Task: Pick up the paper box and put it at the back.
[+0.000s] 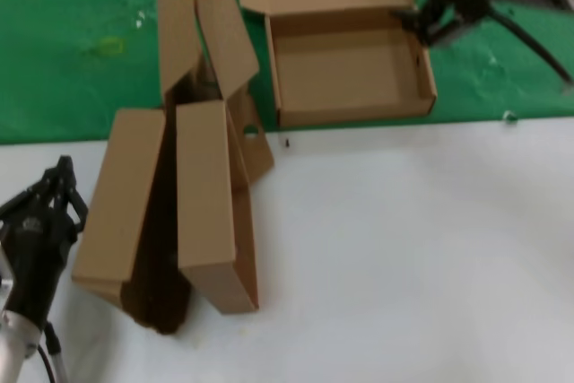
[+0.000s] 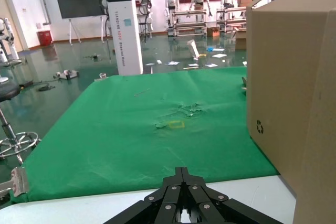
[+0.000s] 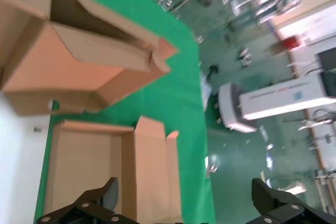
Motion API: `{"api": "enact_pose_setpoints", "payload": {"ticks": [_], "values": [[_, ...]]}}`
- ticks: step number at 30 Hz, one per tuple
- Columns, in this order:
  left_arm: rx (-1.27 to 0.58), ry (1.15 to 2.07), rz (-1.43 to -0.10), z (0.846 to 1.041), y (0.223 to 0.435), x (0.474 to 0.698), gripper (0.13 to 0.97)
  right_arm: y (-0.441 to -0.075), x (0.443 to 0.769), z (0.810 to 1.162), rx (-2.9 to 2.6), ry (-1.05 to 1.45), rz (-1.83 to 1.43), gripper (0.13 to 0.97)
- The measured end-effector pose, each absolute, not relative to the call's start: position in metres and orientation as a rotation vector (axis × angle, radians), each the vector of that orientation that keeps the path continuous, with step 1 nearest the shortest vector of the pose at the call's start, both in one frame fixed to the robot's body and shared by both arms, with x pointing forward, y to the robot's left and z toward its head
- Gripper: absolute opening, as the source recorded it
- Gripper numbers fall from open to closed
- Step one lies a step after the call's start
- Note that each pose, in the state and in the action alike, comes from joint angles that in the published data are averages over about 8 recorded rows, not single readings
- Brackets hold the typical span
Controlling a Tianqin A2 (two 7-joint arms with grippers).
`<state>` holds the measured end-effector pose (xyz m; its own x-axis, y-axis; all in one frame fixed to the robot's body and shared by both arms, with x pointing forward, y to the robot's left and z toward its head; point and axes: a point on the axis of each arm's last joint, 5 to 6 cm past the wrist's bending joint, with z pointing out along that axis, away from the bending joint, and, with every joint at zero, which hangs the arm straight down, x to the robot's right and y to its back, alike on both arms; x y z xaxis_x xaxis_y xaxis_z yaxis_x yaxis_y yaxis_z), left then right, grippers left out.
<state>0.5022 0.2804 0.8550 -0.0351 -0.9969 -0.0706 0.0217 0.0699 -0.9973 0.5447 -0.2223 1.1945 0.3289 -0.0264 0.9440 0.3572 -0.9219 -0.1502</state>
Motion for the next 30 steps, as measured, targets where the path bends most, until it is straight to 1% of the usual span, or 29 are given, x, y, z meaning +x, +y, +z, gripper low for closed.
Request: {"api": "enact_pose_setpoints", "payload": {"ticks": [5,12,14,20,21,29,30], "values": [[-1.125,1.253,-1.193,0.855,0.280,0.502,0.156,-0.247,0.524,1.174,-2.169,-0.286,-1.649,0.891],[-1.125,1.253,-1.193,0.855,0.280,0.502,0.164,-0.257,0.520,1.165,-2.139,-0.284,-1.658,0.942],[-1.125,1.253,-1.193,0.855,0.280,0.502,0.187,-0.257,0.520,1.165,-2.138,-0.283,-1.658,0.959],[-1.125,1.253,-1.193,0.855,0.280,0.502,0.256,-0.257,0.519,1.165,-2.138,-0.283,-1.658,0.961],[-1.125,1.253,-1.193,0.855,0.280,0.502,0.256,-0.257,0.519,1.165,-2.138,-0.283,-1.658,0.961],[-1.125,1.253,-1.193,0.855,0.280,0.502,0.419,-0.257,0.519,1.165,-2.138,-0.283,-1.658,0.966],[-1.125,1.253,-1.193,0.855,0.280,0.502,0.419,-0.257,0.519,1.165,-2.138,-0.283,-1.658,0.966]]}}
